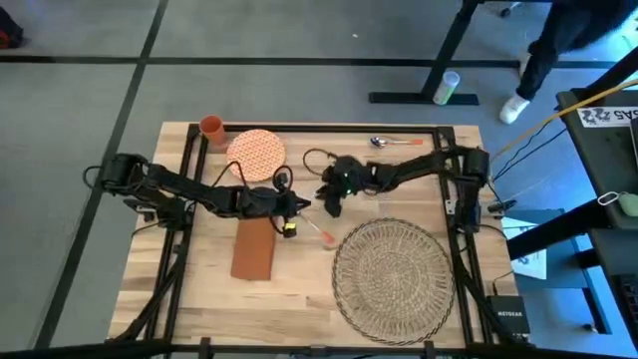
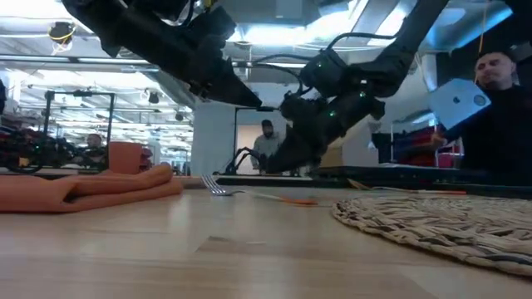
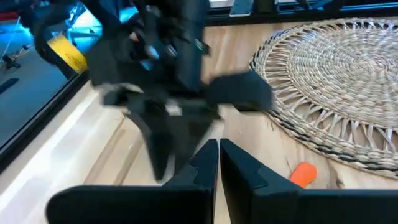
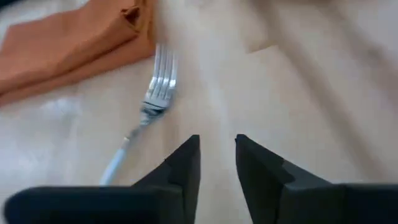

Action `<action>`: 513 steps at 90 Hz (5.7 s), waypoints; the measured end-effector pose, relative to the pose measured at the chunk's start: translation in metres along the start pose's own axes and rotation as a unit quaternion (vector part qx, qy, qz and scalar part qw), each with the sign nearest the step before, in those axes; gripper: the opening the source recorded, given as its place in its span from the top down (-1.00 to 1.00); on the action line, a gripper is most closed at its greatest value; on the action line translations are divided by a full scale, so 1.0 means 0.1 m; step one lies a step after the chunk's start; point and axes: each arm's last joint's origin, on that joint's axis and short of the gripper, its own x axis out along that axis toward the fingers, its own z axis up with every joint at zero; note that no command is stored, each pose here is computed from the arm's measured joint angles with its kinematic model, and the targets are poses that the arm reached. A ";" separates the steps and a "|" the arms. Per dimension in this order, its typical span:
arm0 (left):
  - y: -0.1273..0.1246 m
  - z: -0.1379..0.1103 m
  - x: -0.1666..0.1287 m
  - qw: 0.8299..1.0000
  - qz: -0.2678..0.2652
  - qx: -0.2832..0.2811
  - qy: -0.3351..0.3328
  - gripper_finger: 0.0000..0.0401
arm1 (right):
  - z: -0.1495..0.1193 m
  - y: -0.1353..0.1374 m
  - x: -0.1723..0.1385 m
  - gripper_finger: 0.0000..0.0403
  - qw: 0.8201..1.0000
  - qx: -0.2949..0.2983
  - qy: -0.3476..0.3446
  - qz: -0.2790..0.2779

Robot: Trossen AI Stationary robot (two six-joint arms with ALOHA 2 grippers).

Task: Set table place
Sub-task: Put the orange fork on top of the orange table napkin

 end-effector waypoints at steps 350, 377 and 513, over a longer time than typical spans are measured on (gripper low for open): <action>-0.11 0.08 0.62 0.788 -0.252 0.437 0.353 1.00 | -0.21 0.32 -0.68 0.97 0.915 -0.250 0.307 0.073; -0.33 0.34 0.30 0.781 -0.266 0.465 0.320 1.00 | -0.21 0.32 -0.68 0.97 0.915 -0.249 0.309 0.073; -0.71 0.23 -0.61 0.573 -0.378 0.623 0.375 1.00 | -0.23 0.32 -0.68 0.97 0.920 -0.221 0.317 0.068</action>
